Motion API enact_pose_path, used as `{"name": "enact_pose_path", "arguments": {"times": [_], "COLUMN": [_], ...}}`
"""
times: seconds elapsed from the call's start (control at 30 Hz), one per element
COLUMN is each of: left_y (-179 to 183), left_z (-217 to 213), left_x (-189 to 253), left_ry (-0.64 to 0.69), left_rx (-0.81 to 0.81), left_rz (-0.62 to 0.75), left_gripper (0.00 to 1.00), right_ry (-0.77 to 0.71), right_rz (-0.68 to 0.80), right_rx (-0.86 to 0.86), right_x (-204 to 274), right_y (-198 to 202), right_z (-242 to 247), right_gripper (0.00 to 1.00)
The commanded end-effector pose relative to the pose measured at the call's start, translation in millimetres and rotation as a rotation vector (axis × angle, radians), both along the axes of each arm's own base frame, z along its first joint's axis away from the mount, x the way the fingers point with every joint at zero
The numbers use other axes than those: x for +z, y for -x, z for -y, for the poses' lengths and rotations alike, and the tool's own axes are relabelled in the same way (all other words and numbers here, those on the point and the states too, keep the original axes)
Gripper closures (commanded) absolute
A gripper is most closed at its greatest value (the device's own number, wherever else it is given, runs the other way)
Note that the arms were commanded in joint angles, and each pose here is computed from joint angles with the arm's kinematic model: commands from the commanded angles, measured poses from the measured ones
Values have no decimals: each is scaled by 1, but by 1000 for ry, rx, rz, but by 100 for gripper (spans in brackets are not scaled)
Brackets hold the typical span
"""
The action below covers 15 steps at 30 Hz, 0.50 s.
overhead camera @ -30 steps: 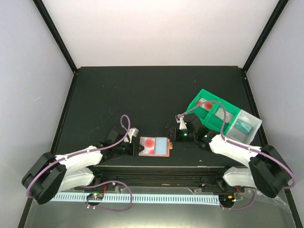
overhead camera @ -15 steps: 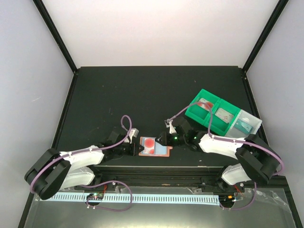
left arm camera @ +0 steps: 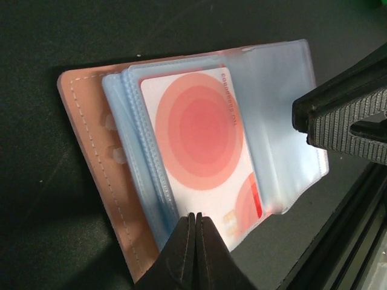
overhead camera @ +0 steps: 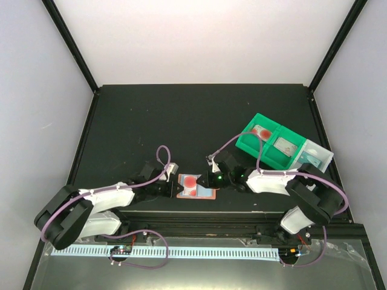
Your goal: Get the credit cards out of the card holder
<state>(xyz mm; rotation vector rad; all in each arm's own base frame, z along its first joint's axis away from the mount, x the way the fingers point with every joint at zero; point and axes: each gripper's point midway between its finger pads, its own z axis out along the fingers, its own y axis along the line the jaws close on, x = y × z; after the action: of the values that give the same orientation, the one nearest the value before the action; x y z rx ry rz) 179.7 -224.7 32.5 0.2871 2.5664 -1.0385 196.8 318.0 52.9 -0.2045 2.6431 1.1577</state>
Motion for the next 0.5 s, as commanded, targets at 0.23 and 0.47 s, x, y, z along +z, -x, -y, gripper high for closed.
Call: {"name": "enact_pose_path", "arguments": {"times": [0.23, 0.47], "left_y": [2, 2], "left_z": [-4, -5], "left_x": [-16, -18], "left_ry": [-48, -53], "left_rx": [7, 16], "left_rz": [-54, -59], "left_gripper": [98, 98], "right_ry": [-16, 0], "right_rz": [8, 14], "right_rx": [1, -8], "right_x": [-7, -13], "right_y": [-7, -9], "right_z": [-12, -10], "right_gripper": [83, 83]}}
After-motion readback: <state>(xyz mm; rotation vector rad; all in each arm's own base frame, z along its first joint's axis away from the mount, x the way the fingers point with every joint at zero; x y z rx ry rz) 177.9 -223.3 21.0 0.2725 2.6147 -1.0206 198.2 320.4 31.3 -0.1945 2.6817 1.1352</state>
